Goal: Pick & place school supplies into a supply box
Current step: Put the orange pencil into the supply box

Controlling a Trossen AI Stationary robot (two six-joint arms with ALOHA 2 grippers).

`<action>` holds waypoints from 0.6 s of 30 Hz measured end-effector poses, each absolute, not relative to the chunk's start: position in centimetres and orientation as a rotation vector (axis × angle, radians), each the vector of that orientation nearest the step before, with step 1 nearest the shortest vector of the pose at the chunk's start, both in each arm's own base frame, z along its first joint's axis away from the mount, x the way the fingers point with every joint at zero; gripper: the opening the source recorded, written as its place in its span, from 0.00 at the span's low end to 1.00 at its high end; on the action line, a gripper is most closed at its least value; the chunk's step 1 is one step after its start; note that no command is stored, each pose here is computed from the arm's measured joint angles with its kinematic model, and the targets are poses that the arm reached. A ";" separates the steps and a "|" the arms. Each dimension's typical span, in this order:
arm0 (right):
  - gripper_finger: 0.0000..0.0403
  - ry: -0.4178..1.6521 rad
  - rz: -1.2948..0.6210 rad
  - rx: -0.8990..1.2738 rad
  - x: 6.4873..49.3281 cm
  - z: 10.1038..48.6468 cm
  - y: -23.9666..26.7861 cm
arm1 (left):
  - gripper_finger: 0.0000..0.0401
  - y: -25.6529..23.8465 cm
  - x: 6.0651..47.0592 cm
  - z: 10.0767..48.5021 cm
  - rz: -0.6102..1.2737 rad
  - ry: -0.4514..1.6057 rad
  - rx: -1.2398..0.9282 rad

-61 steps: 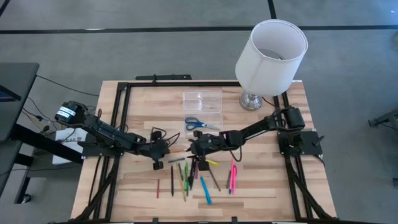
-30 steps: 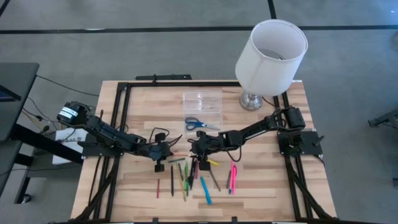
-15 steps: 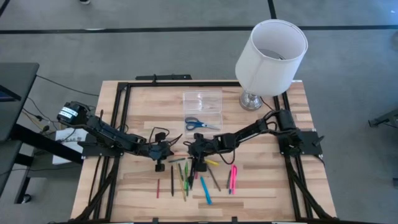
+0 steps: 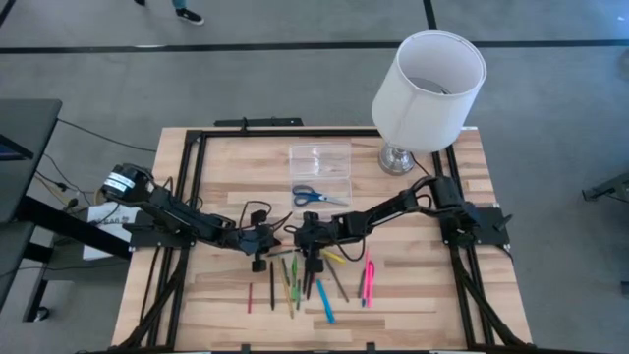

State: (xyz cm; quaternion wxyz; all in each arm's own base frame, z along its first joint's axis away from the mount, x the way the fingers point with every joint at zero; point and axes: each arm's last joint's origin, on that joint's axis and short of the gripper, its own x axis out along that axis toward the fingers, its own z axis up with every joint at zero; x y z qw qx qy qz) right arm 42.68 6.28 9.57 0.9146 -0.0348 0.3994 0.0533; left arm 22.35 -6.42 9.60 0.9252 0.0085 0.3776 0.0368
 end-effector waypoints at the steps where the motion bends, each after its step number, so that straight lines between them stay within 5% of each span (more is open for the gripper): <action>1: 0.22 0.834 0.110 -0.073 42.6 9.6 6.3 | 0.00 -6.4 22.3 9.6 0.075 0.778 0.018; 18: 0.18 0.943 0.042 -0.070 41.6 9.6 5.8 | 0.00 -6.4 22.2 9.4 0.062 0.800 0.017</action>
